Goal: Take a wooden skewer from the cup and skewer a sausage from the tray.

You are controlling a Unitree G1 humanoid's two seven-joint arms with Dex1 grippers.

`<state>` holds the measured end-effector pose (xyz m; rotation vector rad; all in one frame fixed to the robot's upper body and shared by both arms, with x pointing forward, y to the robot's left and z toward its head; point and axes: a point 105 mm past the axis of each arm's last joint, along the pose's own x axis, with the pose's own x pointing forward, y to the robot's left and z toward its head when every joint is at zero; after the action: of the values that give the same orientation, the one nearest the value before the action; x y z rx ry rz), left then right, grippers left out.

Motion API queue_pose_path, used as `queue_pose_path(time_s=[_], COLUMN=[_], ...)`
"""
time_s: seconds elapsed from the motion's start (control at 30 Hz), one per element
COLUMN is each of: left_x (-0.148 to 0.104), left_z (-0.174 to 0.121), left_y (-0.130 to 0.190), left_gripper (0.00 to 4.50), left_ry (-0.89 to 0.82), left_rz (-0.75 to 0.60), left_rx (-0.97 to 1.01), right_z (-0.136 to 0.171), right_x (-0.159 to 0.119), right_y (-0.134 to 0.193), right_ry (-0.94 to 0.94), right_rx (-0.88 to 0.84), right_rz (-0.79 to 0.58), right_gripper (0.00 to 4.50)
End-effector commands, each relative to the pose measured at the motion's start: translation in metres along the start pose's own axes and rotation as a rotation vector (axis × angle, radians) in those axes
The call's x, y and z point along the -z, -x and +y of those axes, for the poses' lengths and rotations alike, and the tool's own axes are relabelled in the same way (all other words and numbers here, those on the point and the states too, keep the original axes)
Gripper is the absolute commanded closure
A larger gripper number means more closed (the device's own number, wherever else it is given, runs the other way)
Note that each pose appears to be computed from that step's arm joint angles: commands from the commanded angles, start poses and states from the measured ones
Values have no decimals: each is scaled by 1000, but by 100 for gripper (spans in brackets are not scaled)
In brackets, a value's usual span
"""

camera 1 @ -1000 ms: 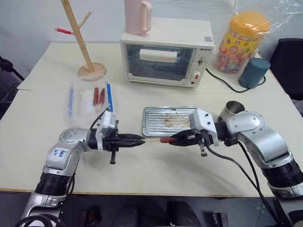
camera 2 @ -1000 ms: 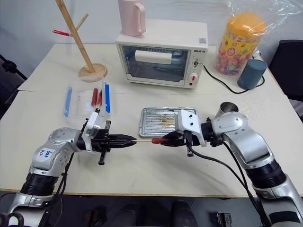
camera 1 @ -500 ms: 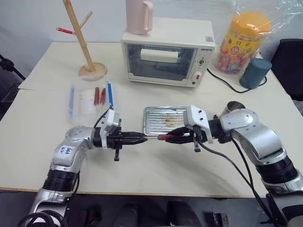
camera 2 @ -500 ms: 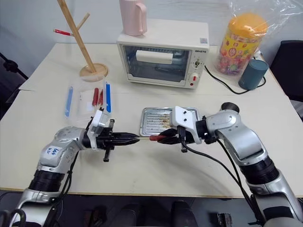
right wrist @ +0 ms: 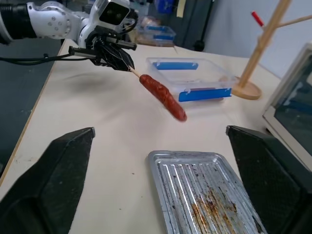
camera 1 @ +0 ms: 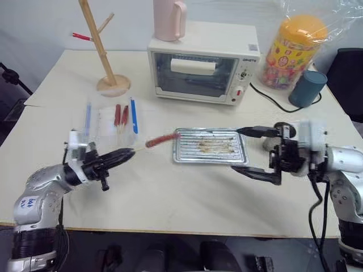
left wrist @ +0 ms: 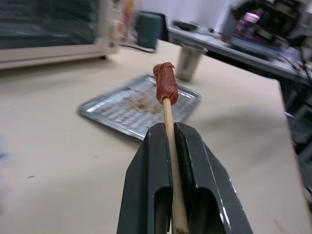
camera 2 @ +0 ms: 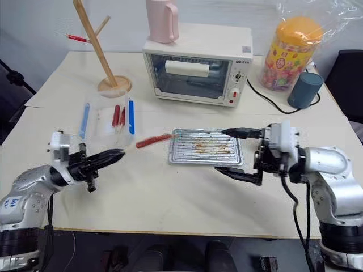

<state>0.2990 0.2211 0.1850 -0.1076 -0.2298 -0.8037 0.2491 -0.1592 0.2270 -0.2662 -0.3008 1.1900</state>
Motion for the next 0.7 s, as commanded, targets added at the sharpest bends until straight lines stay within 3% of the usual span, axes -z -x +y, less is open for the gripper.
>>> queue_pose_path(time_s=[0.03,0.2,0.4,0.53,0.7], left_x=[-31,-13,-5,-5,-11], left_z=[47,78,88,82,72], left_y=[17,25,12,-5,-4], left_gripper=[450,450,450,348,224], left_ry=[-61,23,22,14,-78], left_rz=[-207,-262,-217,-190,-142], left_rx=[-453,-757,-770,-677,-582], right_z=[3,13,11,10,15], right_x=[-24,-18,-16,-14,-6], right_y=[3,2,2,4,9], right_ry=[88,118,139,133,107], right_rx=[166,340,383,385,362], right_rz=[-125,-160,-150,-131,-75], right_gripper=[4,4,4,0,0])
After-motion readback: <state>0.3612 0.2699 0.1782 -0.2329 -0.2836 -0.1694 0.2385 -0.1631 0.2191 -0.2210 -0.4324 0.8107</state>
